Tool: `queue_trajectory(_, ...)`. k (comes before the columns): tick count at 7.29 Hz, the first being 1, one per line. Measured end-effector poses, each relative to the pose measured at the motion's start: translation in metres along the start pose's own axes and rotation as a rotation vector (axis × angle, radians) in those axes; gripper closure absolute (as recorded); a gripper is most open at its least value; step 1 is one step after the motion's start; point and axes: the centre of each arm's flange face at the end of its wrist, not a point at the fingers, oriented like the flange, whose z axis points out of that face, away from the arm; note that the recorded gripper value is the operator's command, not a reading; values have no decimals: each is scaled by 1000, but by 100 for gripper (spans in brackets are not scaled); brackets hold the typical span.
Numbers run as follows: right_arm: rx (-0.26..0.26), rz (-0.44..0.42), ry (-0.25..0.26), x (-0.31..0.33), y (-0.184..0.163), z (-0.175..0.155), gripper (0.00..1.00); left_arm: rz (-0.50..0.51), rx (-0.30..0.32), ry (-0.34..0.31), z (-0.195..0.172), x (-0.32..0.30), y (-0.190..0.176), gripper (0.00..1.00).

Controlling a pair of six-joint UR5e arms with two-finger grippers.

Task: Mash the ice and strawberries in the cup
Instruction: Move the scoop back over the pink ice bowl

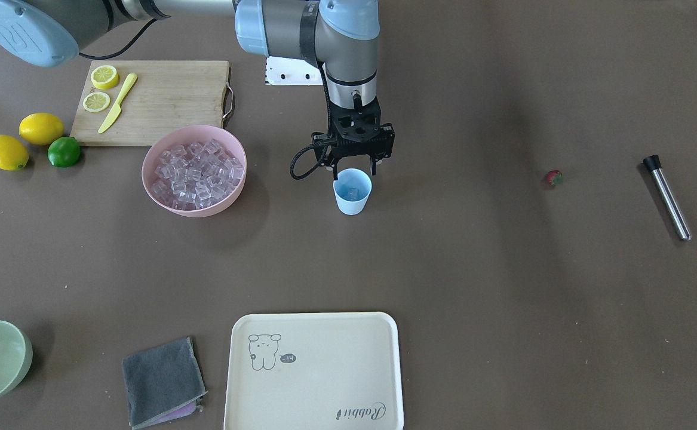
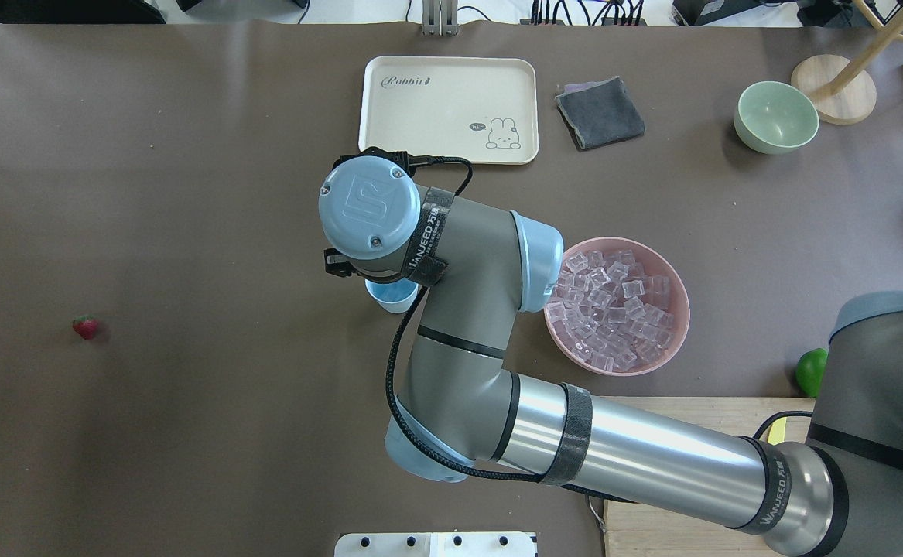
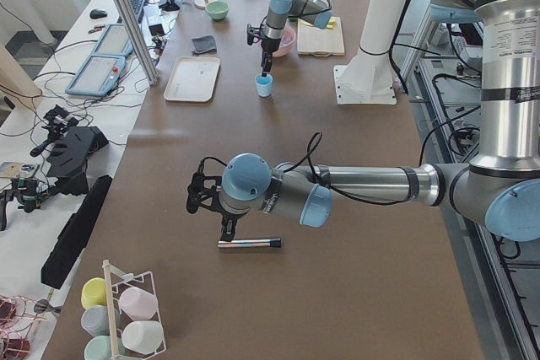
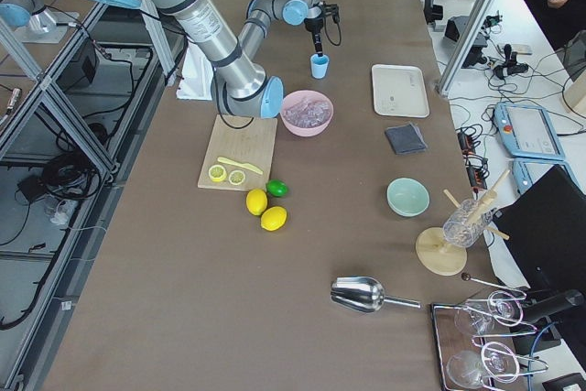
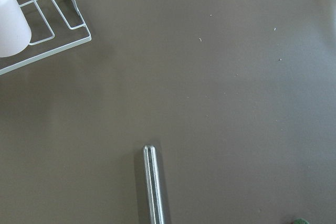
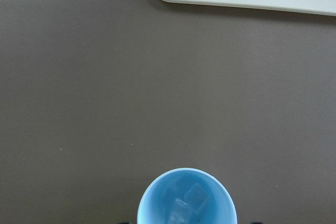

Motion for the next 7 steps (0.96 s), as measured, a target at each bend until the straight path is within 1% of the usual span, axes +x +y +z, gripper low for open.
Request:
queue_trajectory(1, 4, 7, 3, 13, -1, 0, 12, 1, 0, 0, 0, 0, 0, 1)
queue_trajectory(2, 8, 15, 3, 46, 1, -2, 14, 2, 1, 0, 0, 0, -1, 1)
queue_trajectory(3, 10, 23, 3, 91, 5, -8, 18, 4, 2, 0, -1, 1, -1, 1)
queue_trajectory(4, 6, 30, 11, 134, 7, -13, 19, 5, 4, 0, -1, 2, -2, 1)
queue_trajectory(5, 3, 20, 29, 167, 9, -13, 19, 6, 5, 1, -2, 3, -2, 1)
queue_trajectory(7, -5, -57, 76, 221, 13, -8, 21, 5, 4, 0, -1, 2, -1, 1)
